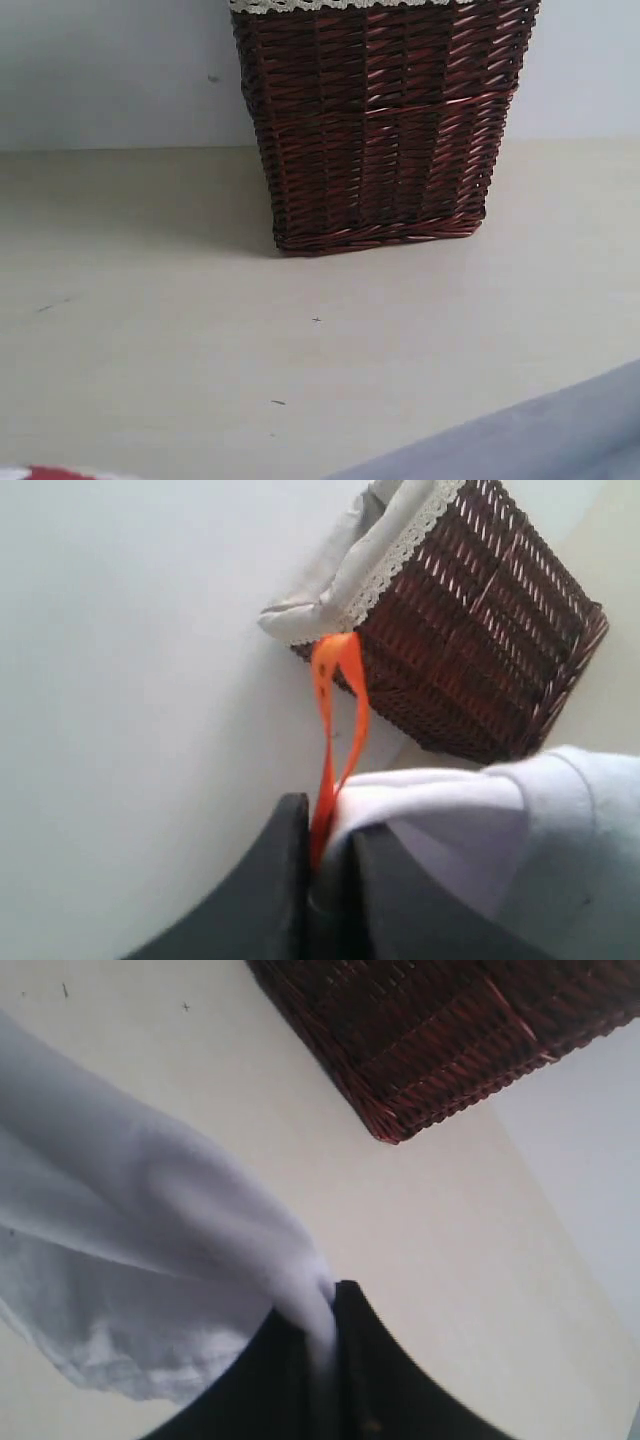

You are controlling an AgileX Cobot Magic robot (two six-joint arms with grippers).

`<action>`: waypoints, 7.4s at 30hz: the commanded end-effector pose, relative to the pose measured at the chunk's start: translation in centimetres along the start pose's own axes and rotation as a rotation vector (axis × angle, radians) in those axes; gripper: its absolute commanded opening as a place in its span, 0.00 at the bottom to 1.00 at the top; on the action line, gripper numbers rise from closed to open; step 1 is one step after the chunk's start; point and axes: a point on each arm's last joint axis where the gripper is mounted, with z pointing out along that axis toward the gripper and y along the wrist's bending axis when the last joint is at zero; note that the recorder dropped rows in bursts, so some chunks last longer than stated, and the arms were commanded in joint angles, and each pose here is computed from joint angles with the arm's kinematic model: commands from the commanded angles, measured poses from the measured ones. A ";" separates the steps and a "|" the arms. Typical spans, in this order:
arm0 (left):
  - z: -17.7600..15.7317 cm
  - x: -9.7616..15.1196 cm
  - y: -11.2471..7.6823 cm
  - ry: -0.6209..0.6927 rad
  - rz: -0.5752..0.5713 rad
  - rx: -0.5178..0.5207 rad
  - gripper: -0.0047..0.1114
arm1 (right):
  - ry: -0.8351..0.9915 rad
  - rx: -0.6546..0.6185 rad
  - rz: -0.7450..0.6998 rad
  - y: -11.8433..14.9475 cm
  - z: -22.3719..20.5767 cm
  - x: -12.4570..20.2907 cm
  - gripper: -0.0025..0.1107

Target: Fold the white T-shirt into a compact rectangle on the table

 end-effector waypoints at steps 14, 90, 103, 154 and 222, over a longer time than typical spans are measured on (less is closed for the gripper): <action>5.7 8.0 -3.5 0.185 -0.310 0.172 0.04 | 0.059 0.029 0.021 3.3 1.3 3.3 0.02; 23.0 16.5 6.4 0.139 -0.560 -0.131 0.41 | -0.327 0.705 0.324 -5.8 8.5 2.3 0.45; 21.5 17.9 -0.9 0.278 -0.818 0.325 0.04 | 0.010 0.126 0.283 1.1 8.5 4.6 0.02; 13.4 17.7 -3.9 0.200 -0.207 -0.103 0.04 | -0.191 0.567 0.535 4.3 2.7 5.0 0.02; 13.1 22.2 -7.7 0.249 -0.832 -0.169 0.04 | -0.215 0.557 0.609 -0.7 4.4 3.8 0.02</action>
